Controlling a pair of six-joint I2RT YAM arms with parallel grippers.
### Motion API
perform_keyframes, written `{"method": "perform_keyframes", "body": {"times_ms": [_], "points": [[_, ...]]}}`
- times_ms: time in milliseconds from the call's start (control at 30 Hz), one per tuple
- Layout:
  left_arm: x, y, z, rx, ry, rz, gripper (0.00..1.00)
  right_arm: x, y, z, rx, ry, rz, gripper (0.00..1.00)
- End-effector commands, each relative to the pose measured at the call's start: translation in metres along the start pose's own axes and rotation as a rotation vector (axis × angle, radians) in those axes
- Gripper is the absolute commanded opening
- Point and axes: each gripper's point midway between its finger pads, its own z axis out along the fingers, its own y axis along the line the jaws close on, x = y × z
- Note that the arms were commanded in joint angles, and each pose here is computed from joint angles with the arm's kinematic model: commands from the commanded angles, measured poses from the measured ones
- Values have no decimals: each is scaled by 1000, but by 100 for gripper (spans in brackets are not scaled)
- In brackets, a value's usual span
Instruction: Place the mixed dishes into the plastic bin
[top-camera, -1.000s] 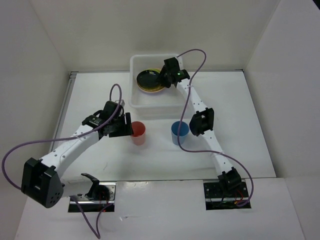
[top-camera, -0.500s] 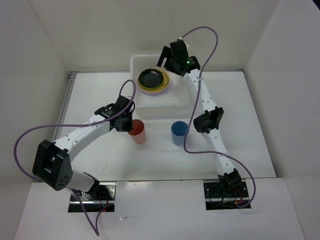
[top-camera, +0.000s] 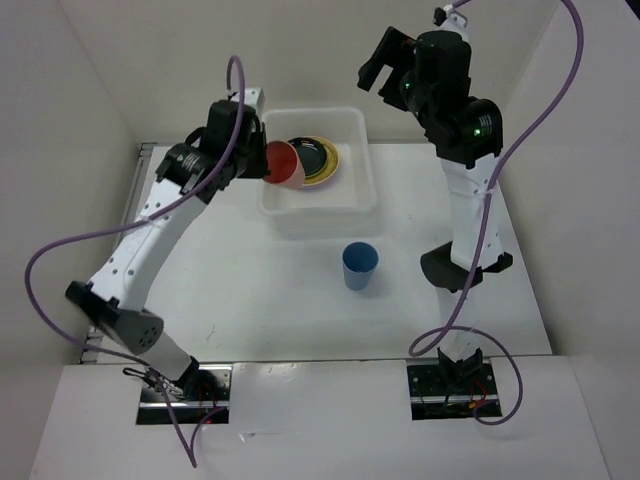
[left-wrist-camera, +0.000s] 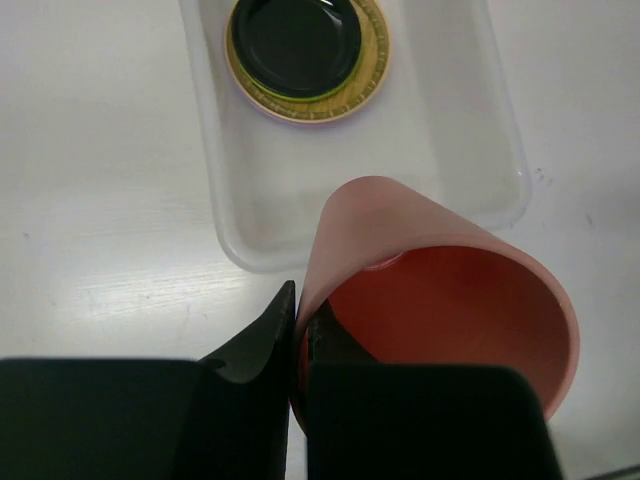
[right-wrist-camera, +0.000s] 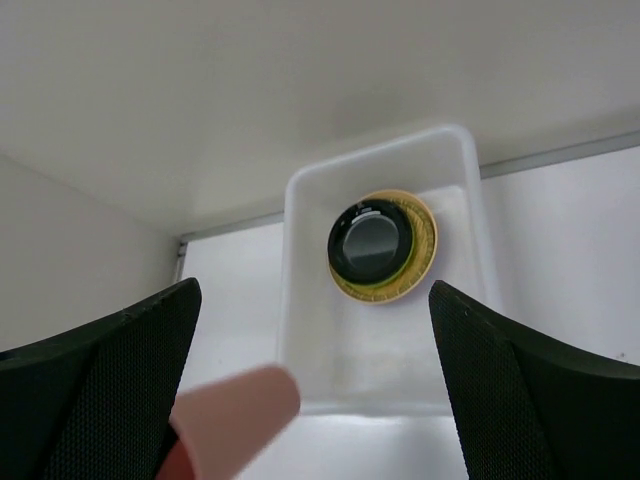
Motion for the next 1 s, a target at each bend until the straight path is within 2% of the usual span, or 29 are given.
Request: {"method": "perform_keyframes", "body": {"times_ms": [0, 67, 100, 133, 200, 233, 300, 333, 367, 433, 533, 567, 633, 667, 733, 767, 833, 967], "points": [[-1, 15, 48, -97, 75, 96, 0, 21, -4, -19, 52, 68, -76, 99], [-12, 18, 64, -117, 58, 99, 0, 7, -6, -44, 44, 54, -61, 99], [-7, 28, 88, -146, 92, 105, 0, 14, -11, -45, 64, 84, -64, 99], [-14, 27, 92, -130, 92, 95, 0, 1, -12, -68, 55, 59, -57, 99], [-4, 39, 123, -147, 147, 111, 0, 9, -28, -75, 121, 83, -60, 99], [-1, 42, 129, -147, 164, 107, 0, -4, -31, -101, 110, 54, -50, 99], [3, 45, 147, -147, 179, 101, 0, 5, -47, -111, 163, 78, -52, 99], [5, 48, 153, -136, 187, 101, 0, -6, -52, -133, 151, 44, -37, 99], [11, 48, 163, -140, 203, 103, 0, 14, -64, -129, 186, 97, -66, 99], [13, 51, 170, -135, 220, 106, 0, 27, -62, -135, 138, 121, -48, 99], [28, 50, 183, -126, 268, 109, 0, 65, -91, -134, 140, 192, -39, 99], [37, 49, 188, -113, 293, 109, 0, 100, -107, -131, 149, 283, -46, 99], [42, 50, 196, -114, 294, 109, 0, 122, -124, -119, 165, 323, -29, 99], [44, 43, 196, -95, 298, 114, 0, 158, -137, -114, 179, 408, -39, 99], [49, 44, 200, -98, 310, 115, 0, 177, -139, -109, 149, 427, -16, 99], [59, 41, 204, -96, 333, 124, 0, 207, -148, -107, 150, 502, -17, 99], [66, 44, 208, -110, 350, 128, 1, 238, -159, -102, 157, 554, -7, 99], [84, 43, 214, -115, 391, 130, 1, 273, -174, -99, 173, 601, -5, 99]]}}
